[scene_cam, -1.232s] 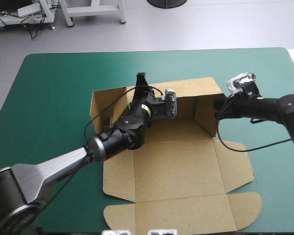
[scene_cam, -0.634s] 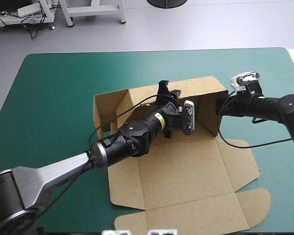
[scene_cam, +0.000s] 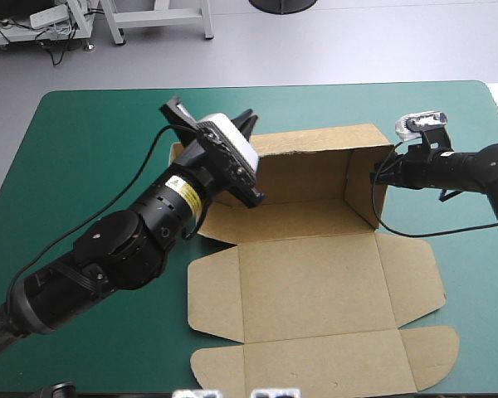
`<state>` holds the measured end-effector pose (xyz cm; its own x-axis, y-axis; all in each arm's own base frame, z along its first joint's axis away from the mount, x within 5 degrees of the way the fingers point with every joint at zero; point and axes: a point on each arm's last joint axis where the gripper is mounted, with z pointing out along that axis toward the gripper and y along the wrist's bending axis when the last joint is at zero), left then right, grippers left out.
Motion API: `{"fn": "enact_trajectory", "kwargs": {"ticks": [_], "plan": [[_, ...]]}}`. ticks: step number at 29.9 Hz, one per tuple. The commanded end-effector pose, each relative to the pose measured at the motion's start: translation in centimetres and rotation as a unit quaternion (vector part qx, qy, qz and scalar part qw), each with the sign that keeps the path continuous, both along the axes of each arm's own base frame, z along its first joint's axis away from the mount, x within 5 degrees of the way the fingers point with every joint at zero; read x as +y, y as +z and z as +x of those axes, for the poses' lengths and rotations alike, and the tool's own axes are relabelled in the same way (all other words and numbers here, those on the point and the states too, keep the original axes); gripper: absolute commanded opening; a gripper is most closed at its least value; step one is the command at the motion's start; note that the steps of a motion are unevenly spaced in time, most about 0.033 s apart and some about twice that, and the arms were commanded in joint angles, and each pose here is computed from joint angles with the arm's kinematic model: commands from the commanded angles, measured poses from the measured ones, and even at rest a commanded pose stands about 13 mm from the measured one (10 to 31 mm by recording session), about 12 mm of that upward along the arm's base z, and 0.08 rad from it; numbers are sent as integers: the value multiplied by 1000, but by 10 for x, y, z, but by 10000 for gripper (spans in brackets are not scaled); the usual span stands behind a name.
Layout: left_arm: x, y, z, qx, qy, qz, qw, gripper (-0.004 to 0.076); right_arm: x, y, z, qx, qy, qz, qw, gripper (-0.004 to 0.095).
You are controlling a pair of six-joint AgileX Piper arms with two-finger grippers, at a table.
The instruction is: Fold the box
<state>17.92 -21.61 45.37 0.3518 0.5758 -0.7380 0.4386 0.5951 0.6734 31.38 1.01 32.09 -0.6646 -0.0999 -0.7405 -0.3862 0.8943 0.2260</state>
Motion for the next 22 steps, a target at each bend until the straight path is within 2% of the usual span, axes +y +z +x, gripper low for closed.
{"fn": "enact_trajectory", "kwargs": {"ticks": [1,9,16,19,22], "plan": [[32,16,5,20,79,-27,996,14,1,37,2,-31,-19,35,999,4],[106,0,59,150,185,-105,965,14,2,45,35,47,6,62,997,4],[168,-12,77,258,206,-186,926,14,2,42,64,114,24,89,989,4],[196,-20,77,318,208,-216,900,14,6,36,76,150,29,96,984,4],[222,-29,73,382,218,-256,861,14,19,26,87,168,34,79,982,4]]}}
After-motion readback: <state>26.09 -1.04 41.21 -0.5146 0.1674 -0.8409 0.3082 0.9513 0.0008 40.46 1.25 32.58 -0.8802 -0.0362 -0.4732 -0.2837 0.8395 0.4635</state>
